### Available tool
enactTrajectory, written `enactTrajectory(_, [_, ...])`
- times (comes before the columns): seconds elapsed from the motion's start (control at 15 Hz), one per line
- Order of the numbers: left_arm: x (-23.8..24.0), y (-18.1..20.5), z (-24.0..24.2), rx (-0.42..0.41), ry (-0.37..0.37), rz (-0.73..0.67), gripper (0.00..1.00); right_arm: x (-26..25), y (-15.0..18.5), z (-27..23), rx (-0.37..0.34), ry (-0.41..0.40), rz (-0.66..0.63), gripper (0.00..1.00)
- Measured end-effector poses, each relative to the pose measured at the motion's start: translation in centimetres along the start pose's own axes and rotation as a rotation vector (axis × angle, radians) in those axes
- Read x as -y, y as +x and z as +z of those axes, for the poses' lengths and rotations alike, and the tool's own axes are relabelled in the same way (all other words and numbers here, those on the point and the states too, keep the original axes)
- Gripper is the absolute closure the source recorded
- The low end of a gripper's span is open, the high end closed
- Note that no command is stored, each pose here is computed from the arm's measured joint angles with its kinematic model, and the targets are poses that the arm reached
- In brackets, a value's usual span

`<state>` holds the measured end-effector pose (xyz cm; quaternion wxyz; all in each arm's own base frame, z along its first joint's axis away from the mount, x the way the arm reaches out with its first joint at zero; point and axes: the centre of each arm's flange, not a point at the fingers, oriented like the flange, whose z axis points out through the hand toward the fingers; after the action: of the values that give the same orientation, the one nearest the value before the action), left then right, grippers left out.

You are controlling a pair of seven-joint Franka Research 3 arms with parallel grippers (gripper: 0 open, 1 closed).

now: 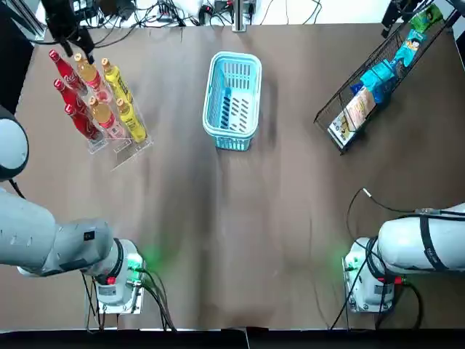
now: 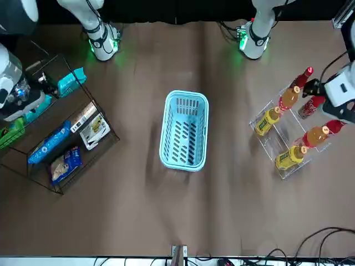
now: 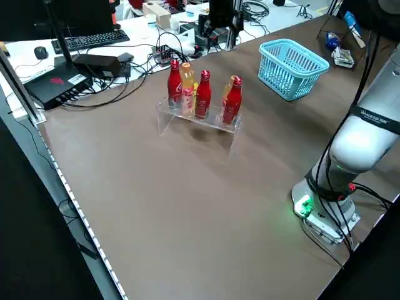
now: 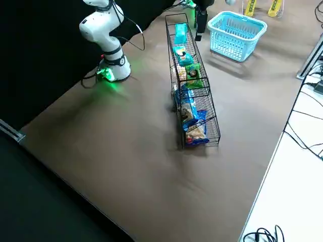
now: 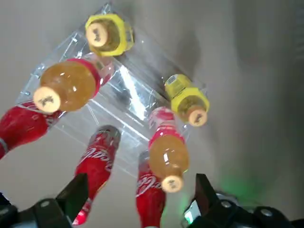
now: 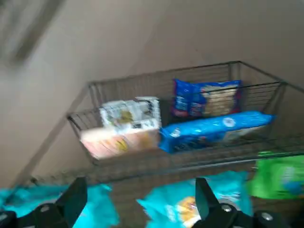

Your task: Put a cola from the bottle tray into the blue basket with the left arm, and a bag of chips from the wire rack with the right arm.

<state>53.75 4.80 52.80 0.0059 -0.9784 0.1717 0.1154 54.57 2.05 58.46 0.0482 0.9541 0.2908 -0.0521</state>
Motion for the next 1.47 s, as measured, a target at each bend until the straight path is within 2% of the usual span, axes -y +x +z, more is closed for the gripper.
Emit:
enactTrajectory(0.27, [4.4, -1.9, 1.4, -0.016, -0.013, 0.057, 0.02, 0.1, -0.5, 1.5, 0.091, -0.030, -0.125, 0.00])
enactTrajectory(0.53, [5.4, -2.5, 1.9, -0.060, 0.012, 0.086, 0.02, -0.1, -0.9, 3.9, 0.169, -0.033, -0.203, 0.01])
enactTrajectory(0.67, [5.3, -3.2, 3.1, -0.090, 0.044, 0.096, 0.02, -0.2, -1.3, 4.2, 0.191, -0.017, -0.217, 0.05])
enactTrajectory(0.73, [5.1, -3.7, 3.8, -0.090, 0.060, 0.098, 0.02, -0.3, -1.4, 4.3, 0.196, -0.015, -0.221, 0.09])
enactTrajectory(0.8, [4.8, -4.3, 4.4, -0.085, 0.069, 0.100, 0.02, -0.4, -1.5, 4.3, 0.197, -0.015, -0.221, 0.19])
enactTrajectory(0.93, [4.7, -6.1, 5.5, -0.074, 0.069, 0.111, 0.03, -0.7, -1.7, 4.3, 0.210, -0.028, -0.220, 0.31])
enactTrajectory(1.07, [5.4, -7.4, 6.1, -0.069, 0.065, 0.120, 0.03, -0.7, -1.7, 4.3, 0.211, -0.031, -0.220, 0.33])
enactTrajectory(1.13, [5.5, -7.7, 6.3, -0.069, 0.064, 0.122, 0.03, -0.8, -1.7, 4.3, 0.211, -0.034, -0.220, 0.42])
enactTrajectory(1.33, [5.5, -7.8, 6.5, -0.075, 0.070, 0.125, 0.04, -0.9, -1.7, 4.4, 0.217, -0.043, -0.221, 0.48])
enactTrajectory(1.4, [5.6, -7.7, 6.4, -0.081, 0.074, 0.126, 0.06, -0.9, -1.7, 4.5, 0.217, -0.043, -0.222, 0.50])
enactTrajectory(1.47, [5.6, -7.6, 6.3, -0.090, 0.081, 0.126, 0.13, -0.9, -1.6, 4.6, 0.216, -0.044, -0.223, 0.51])
